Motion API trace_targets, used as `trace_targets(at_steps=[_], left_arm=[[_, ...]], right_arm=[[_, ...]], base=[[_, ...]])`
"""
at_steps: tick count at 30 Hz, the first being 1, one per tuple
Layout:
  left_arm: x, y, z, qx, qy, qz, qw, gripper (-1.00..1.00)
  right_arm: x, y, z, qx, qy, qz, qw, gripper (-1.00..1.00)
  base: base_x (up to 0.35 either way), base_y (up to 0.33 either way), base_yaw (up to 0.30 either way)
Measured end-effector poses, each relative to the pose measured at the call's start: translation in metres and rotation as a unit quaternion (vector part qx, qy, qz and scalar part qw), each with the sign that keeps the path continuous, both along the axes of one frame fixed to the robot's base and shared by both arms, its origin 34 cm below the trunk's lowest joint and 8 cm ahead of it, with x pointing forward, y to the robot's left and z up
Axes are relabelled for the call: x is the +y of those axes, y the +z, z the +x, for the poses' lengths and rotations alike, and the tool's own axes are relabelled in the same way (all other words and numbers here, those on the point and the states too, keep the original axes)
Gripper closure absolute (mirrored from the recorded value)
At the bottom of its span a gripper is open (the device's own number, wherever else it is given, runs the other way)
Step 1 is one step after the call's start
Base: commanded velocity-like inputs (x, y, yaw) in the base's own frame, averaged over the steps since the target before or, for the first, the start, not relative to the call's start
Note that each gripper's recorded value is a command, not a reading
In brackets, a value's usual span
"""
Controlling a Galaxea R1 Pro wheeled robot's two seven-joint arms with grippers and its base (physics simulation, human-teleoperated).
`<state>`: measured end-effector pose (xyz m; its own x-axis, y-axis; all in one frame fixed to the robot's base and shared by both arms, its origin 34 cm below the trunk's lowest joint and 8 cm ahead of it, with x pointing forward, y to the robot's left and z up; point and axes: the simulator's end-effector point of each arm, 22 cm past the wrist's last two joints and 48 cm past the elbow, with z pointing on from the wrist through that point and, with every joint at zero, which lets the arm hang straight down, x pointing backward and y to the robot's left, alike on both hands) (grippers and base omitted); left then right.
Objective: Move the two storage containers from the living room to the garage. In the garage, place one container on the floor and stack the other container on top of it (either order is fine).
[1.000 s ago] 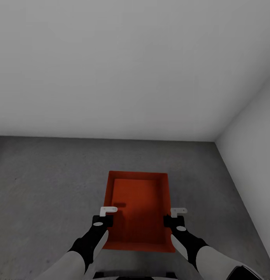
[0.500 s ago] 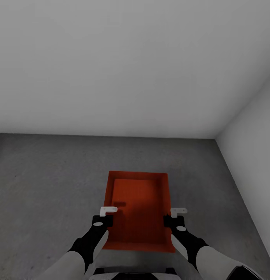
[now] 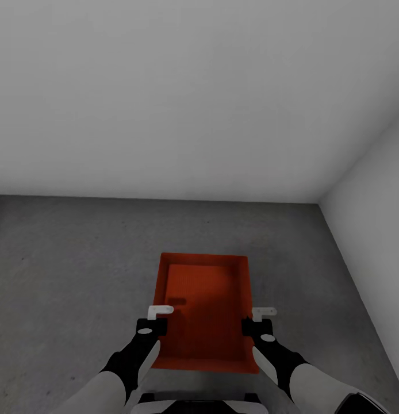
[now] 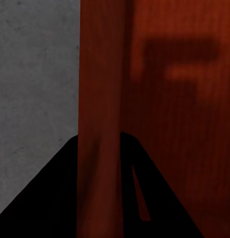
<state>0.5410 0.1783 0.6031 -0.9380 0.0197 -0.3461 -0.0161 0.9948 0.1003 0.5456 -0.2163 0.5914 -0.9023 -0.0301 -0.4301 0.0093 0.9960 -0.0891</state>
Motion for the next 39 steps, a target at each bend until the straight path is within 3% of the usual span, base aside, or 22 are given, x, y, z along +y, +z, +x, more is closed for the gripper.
trace_targets(at_steps=[39], left_arm=[[0.0001,0.0000,0.0004,0.000,-0.001,-0.001,1.0000,1.00]], right_arm=[[0.0002,0.0001,0.0002,0.000,0.000,0.000,1.0000,1.00]], base=[[0.006,0.032,0.000]])
